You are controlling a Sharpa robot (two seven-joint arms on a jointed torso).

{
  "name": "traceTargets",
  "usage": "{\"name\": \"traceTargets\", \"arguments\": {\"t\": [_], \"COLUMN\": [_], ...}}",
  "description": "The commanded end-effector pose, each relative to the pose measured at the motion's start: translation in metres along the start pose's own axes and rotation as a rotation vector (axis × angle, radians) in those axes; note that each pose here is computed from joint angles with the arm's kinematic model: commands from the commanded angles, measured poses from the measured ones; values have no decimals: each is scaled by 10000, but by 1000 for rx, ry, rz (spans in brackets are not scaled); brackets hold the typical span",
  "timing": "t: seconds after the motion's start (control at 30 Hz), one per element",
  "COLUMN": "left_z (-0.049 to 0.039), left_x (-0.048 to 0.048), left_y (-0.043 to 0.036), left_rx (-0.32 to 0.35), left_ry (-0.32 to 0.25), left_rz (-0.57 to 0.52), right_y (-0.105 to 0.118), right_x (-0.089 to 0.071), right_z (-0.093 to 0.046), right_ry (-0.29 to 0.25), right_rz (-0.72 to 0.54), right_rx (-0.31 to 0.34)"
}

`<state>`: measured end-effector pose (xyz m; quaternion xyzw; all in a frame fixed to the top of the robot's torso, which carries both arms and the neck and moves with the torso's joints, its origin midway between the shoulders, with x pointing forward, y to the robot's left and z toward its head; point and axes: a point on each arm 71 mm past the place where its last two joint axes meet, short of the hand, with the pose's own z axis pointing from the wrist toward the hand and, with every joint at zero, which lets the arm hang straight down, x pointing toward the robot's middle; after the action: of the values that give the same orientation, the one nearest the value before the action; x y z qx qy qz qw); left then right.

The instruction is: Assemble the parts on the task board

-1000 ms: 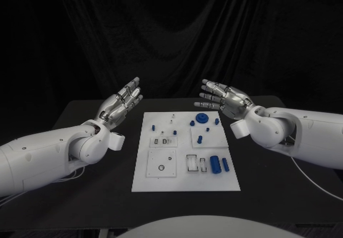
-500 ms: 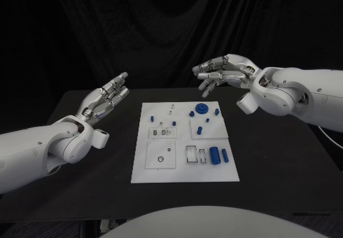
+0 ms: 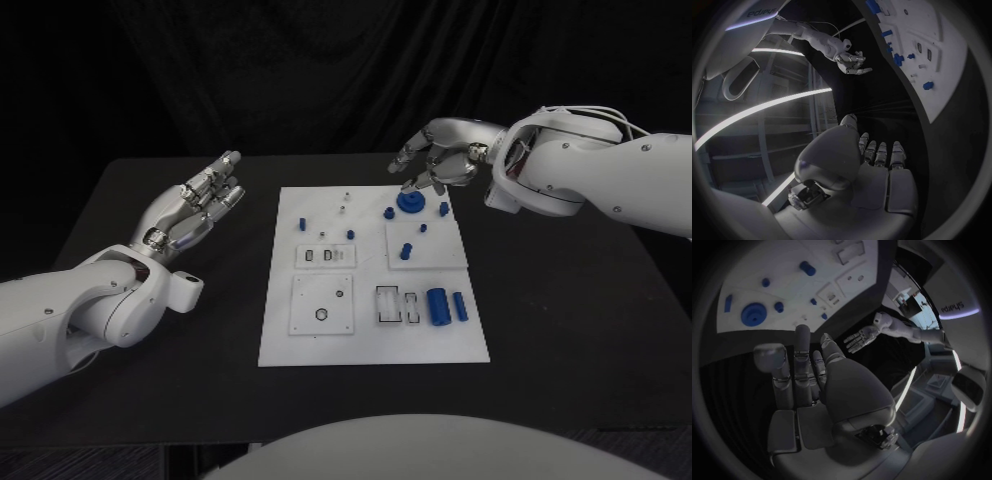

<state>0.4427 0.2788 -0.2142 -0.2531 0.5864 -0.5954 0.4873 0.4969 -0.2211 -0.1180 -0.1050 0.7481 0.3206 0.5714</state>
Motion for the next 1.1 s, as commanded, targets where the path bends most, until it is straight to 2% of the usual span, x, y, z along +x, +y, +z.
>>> {"name": "traceTargets", "arguments": {"t": [0.03,0.27,0.4,0.83,1.1], "left_z": [-41,-138,-160,-240,-245], "left_x": [10,2,-5,8,37], "left_y": [-197,-256,-270,-362,-397], "left_rx": [247,263,265,283,287], "left_ry": [19,41,44,39,49], "left_rz": [68,118,126,126,113], "right_y": [12,129,164,227,213], "right_x": [-55,-78,-71,-53,-41], "right_z": [-31,-92,-114,-208,-291], "right_ry": [-64,-120,-121,-112,-94], "right_rz": [-355,-521,-560,-577,-575], "right_rx": [48,18,15,17,32]}}
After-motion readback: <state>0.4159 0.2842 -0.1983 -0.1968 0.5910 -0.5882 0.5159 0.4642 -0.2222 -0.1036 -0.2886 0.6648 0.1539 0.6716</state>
